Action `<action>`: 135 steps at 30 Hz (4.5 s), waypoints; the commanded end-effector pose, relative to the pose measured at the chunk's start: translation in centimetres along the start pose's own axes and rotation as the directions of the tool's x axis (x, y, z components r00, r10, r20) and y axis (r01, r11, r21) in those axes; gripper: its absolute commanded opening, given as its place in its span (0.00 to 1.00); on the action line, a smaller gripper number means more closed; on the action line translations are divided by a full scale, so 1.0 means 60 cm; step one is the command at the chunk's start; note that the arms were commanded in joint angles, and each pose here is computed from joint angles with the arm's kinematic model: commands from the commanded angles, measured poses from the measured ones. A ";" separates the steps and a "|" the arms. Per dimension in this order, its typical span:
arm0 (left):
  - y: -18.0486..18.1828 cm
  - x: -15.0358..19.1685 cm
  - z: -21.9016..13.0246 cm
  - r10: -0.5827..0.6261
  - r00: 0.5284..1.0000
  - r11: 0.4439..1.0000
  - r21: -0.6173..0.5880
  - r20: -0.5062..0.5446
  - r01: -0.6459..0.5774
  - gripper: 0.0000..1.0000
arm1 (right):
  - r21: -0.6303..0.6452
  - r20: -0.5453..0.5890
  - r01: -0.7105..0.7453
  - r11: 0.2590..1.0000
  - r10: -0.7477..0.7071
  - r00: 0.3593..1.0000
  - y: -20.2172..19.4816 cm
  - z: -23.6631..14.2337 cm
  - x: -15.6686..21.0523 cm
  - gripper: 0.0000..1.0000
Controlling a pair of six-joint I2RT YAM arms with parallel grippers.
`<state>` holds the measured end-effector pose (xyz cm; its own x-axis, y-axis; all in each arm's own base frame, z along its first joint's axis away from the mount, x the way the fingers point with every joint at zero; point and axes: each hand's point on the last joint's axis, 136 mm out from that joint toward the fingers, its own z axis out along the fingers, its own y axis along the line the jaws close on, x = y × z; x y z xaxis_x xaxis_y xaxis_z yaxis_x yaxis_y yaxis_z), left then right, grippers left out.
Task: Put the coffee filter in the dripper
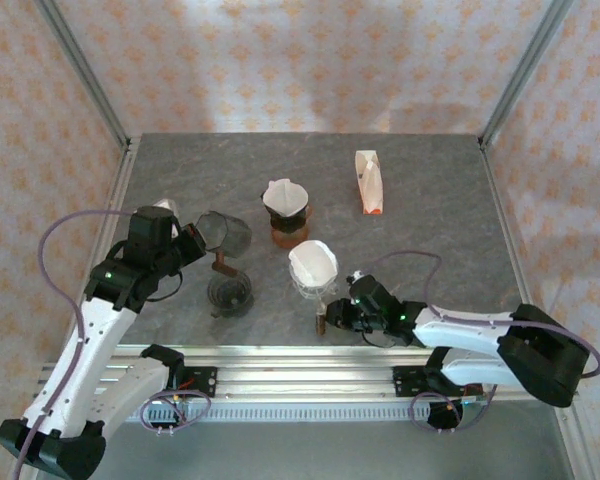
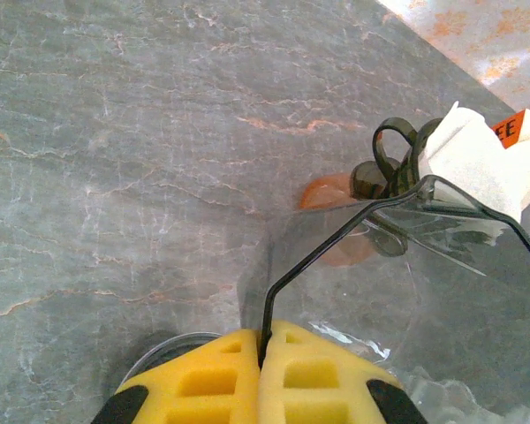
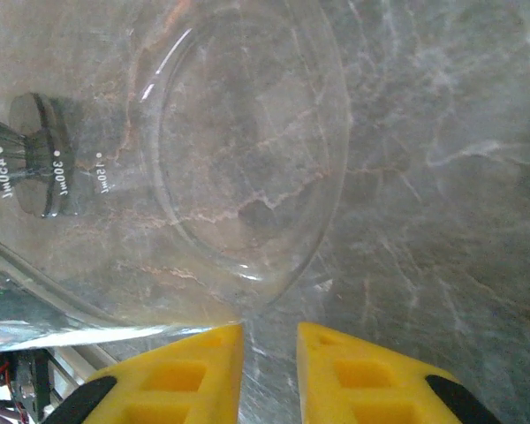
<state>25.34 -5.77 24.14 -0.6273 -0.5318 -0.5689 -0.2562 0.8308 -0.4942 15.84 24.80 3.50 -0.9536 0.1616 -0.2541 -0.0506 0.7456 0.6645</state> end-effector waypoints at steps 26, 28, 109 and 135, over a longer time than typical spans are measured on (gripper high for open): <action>0.006 -0.044 -0.091 0.018 0.988 1.000 -0.017 0.150 -0.016 0.00 | -0.037 0.037 0.034 0.999 -0.032 0.999 0.110 0.129 -0.114 0.20; 0.004 -0.045 -0.093 0.017 0.988 1.000 -0.011 0.152 -0.016 0.00 | -0.036 0.035 0.032 0.999 -0.031 0.999 0.112 0.135 -0.117 0.20; -0.197 0.388 0.156 0.627 0.691 0.755 0.061 -0.361 -0.653 0.26 | 0.393 0.573 -0.162 0.905 -0.103 0.813 -0.094 -0.326 -0.132 0.59; 0.036 0.193 0.027 0.096 0.964 0.989 -0.087 -0.250 -0.121 0.48 | 0.370 0.571 -0.165 0.914 -0.084 0.817 -0.100 -0.301 -0.128 0.60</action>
<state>20.18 -12.84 18.81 -0.7691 -0.3592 -0.5287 -0.1349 0.8997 -0.4151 17.89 7.49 14.09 -0.6252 0.4145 -0.6613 0.2116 0.9056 0.3676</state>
